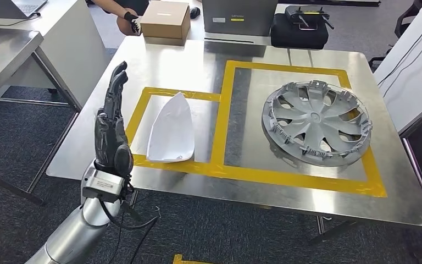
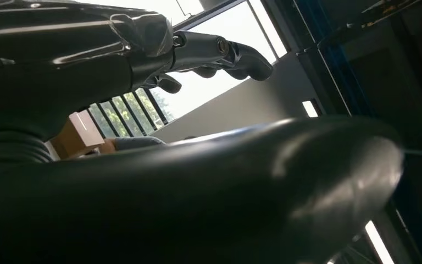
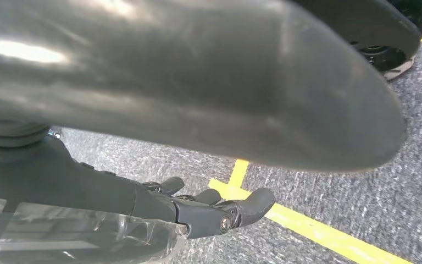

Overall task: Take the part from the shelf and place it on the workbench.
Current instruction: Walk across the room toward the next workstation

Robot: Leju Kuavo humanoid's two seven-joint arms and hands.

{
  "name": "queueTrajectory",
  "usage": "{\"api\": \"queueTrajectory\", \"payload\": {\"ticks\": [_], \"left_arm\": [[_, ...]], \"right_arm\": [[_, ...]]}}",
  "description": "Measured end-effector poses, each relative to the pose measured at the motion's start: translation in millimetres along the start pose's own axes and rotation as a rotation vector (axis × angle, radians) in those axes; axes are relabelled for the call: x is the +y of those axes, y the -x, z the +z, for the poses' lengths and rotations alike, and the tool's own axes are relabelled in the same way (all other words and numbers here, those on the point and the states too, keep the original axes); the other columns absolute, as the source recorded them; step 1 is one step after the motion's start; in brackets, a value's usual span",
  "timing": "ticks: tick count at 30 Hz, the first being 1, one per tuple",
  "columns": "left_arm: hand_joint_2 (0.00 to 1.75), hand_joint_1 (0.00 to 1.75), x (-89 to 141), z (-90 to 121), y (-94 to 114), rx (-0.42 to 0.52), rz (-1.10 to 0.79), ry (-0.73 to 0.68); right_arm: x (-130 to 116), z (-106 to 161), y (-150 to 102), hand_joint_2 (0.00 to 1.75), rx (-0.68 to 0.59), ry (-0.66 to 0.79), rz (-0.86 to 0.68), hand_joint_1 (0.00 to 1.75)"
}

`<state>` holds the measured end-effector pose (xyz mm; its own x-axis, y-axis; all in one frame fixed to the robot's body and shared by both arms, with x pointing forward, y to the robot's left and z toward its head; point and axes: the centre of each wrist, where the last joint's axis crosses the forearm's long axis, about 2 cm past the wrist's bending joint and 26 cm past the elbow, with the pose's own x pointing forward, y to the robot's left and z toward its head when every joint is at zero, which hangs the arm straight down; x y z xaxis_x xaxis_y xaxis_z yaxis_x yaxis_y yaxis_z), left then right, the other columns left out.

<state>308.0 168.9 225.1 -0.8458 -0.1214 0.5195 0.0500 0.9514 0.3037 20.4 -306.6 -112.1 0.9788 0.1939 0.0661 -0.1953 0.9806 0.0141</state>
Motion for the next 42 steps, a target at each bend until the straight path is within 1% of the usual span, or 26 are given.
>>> {"api": "queueTrajectory", "payload": {"ticks": [4, 8, 16, 22, 27, 29, 35, 38, 42], "left_arm": [[0.00, 0.00, 3.8, 6.4, -18.2, -0.018, 0.165, -0.022], [0.00, 0.00, 3.0, 20.6, -28.3, -0.010, 0.293, -0.011], [0.00, 0.00, -1.4, 58.4, -34.9, 0.098, 0.481, 0.032], [0.00, 0.00, 0.3, 91.6, -35.4, 0.184, 0.506, 0.055], [0.00, 0.00, 3.3, 134.5, -34.7, 0.304, 0.531, 0.140], [0.00, 0.00, 5.0, 146.6, -33.6, 0.349, 0.554, 0.170], [0.00, 0.00, 8.3, 174.6, -21.5, 0.482, 0.582, 0.217], [0.00, 0.00, 7.2, 183.5, -17.0, 0.535, 0.573, 0.217], [0.00, 0.00, 4.4, 201.2, -8.5, 0.657, 0.527, 0.214]], "right_arm": [[0.8, 0.0, 1.0, 0.00, -0.001, -0.004, 0.010, 0.00], [0.6, 0.0, 0.8, 0.00, 0.000, -0.006, 0.013, 0.00], [0.4, 0.1, 1.7, 0.00, -0.001, -0.004, -0.024, 0.00], [1.3, 1.1, 8.4, 0.00, 0.002, 0.019, -0.049, 0.00], [3.1, 4.6, 11.4, 0.00, 0.003, 0.033, -0.067, 0.00], [5.0, 6.2, 11.7, 0.00, 0.002, 0.020, -0.071, 0.00], [9.0, 9.4, 11.6, 0.00, -0.004, -0.018, -0.070, 0.00], [8.2, 10.4, 13.8, 0.00, -0.003, -0.025, -0.066, 0.00], [4.5, 12.5, 15.1, 0.00, -0.011, -0.018, -0.088, 0.00]]}}
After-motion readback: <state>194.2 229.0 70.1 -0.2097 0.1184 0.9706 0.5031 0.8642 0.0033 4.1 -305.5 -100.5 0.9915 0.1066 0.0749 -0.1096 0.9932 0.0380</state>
